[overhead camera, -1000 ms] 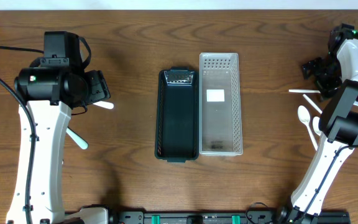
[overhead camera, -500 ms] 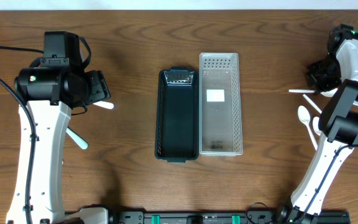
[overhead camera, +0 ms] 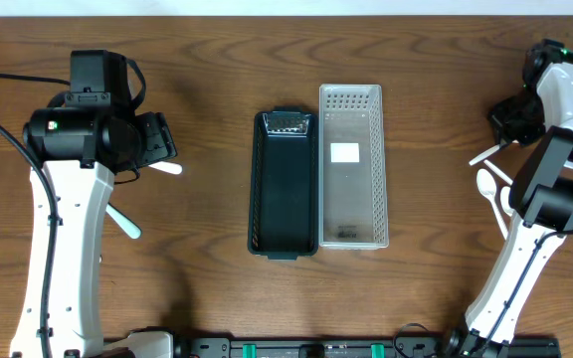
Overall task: Pack container
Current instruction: 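Carry the spoon with the right gripper into the white basket and release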
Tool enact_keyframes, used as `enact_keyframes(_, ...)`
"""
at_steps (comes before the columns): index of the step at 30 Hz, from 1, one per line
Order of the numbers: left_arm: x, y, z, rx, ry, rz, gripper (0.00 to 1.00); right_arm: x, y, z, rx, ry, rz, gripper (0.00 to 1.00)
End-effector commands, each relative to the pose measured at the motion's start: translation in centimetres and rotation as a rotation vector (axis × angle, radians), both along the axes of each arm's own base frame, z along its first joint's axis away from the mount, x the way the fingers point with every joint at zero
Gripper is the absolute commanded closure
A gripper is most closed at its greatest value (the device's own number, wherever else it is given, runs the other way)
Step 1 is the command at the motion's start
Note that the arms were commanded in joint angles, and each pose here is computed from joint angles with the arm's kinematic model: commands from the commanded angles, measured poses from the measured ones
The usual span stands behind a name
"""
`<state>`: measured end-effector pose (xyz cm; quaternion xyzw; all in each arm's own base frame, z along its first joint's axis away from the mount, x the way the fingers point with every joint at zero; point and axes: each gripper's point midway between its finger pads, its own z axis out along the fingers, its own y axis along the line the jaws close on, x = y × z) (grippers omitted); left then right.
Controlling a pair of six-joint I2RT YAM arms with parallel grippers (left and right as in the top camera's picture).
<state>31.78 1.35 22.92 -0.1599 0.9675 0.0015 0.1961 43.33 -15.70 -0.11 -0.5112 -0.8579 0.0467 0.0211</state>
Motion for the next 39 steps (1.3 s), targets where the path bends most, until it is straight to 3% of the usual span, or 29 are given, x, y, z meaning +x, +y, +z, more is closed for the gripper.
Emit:
enact_keyframes(1, -0.1, 0.2, -0.2, 0.004, 0.01, 0.013, 0.27, 1.6, 2.2, 1.8, 0.002, -0.042, 0.129, 0.99)
enact_keyframes(10, -0.1, 0.2, -0.2, 0.004, 0.011, 0.013, 0.27, 6.2, 13.0, 14.8, 0.031, -0.363, 0.427, 0.99)
enact_keyframes(17, -0.1, 0.2, -0.2, 0.004, 0.011, 0.013, 0.26, 5.0, 24.9, 21.8, 0.071, -0.528, 0.758, 0.99)
enact_keyframes(26, -0.1, 0.2, -0.2, 0.004, 0.011, 0.013, 0.27, 0.3, 30.7, 15.8, 0.078, -0.278, 0.859, 0.99)
enact_keyframes(39, -0.1, 0.2, -0.2, 0.004, 0.011, 0.013, 0.26, -7.4, 32.7, 3.5, 0.16, 0.018, 0.969, 0.98)
